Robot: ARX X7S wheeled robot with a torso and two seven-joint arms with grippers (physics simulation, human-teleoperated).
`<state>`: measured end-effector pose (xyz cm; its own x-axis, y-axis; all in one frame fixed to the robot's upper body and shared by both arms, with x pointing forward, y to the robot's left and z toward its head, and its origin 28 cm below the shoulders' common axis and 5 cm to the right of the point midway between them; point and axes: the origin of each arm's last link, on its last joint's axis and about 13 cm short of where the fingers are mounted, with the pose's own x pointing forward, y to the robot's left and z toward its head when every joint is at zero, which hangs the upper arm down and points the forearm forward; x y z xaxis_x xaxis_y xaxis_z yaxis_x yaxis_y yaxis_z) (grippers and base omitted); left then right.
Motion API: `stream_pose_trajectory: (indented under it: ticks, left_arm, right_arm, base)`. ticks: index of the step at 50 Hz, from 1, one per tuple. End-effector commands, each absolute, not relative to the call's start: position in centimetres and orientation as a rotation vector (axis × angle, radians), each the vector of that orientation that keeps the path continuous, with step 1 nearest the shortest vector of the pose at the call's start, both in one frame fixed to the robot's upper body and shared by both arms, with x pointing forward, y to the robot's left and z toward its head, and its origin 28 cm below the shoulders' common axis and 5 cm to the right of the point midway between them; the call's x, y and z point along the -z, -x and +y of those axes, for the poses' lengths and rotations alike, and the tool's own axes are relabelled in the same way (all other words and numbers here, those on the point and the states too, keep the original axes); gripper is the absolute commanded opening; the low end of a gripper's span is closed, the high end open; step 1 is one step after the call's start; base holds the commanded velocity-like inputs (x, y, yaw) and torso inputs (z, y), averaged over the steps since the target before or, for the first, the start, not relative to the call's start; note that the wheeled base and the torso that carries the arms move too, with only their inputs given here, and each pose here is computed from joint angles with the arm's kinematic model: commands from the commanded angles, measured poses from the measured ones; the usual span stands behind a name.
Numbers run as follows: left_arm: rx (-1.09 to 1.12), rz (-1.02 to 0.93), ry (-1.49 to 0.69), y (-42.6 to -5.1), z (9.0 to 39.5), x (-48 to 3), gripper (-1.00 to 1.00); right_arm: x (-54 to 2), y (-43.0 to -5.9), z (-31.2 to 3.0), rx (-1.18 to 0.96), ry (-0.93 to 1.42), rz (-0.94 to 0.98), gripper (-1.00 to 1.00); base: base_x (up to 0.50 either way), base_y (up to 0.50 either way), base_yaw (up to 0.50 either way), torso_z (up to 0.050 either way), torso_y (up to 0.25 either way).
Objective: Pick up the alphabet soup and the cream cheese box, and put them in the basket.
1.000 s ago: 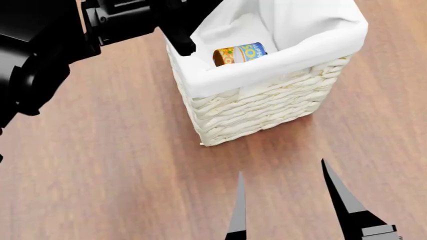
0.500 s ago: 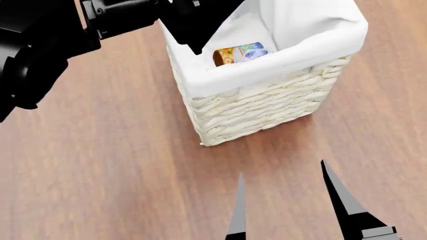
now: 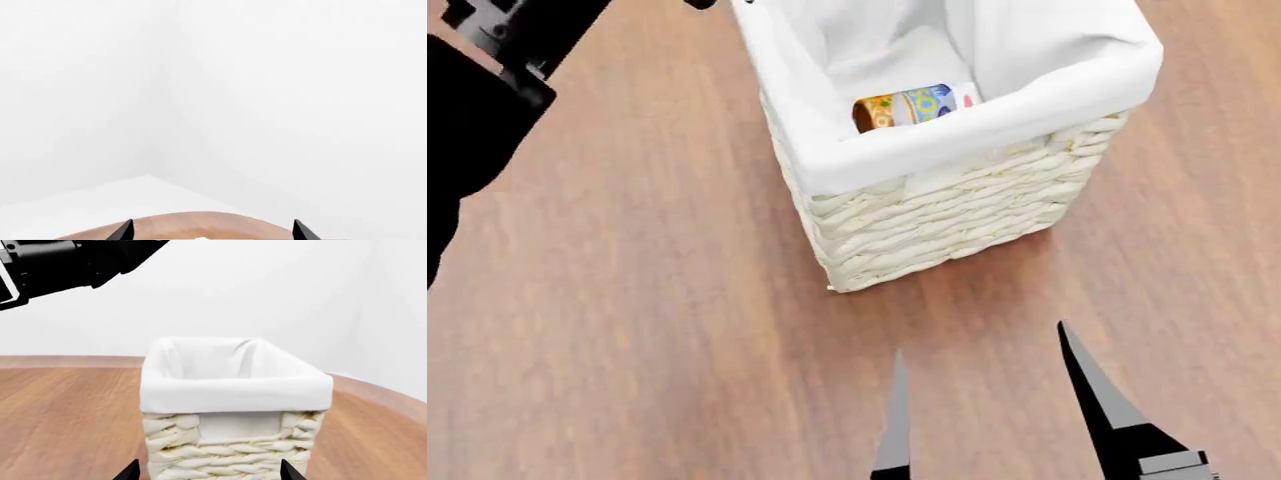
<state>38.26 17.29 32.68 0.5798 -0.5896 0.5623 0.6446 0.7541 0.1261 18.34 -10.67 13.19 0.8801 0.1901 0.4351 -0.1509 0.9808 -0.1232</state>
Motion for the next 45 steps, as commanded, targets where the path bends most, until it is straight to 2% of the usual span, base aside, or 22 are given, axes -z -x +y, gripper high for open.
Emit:
stream_pose_trajectory:
  ticks: [1, 10, 19, 27, 45]
  left_arm:
    - [0.552, -0.835, 0.254, -31.0, 18.7, -30.6, 1.0]
    - [0.404, -0.827, 0.291, -27.5, 19.7, -25.3, 1.0]
    - [0.289, -0.838, 0.195, -23.9, 20.0, -21.0, 1.0]
    - [0.261, -0.868, 0.155, -22.7, 20.1, -20.7, 1.0]
    - [0.245, -0.861, 0.147, -22.6, 20.2, -20.4, 1.0]
  right_arm:
    - [-13.3, -18.6, -10.5, -0.189, 0.085, -0.456, 1.0]
    - [-12.7, -18.7, -10.3, -0.199, 0.077, -0.449, 1.0]
    - [-12.8, -19.0, -9.9, -0.218, 0.066, -0.443, 1.0]
    - [-12.8, -19.1, -9.7, -0.229, 0.06, -0.44, 1.0]
    - [-12.7, -19.1, -9.6, -0.237, 0.055, -0.44, 1.0]
  base:
    - [0.0, 0.0, 0.0, 0.0, 0.0]
    - [0.0, 0.0, 0.0, 0.0, 0.0]
    - [0.0, 0.0, 0.0, 0.0, 0.0]
    - [0.0, 0.0, 0.0, 0.0, 0.0]
    - [0.0, 0.0, 0.0, 0.0, 0.0]
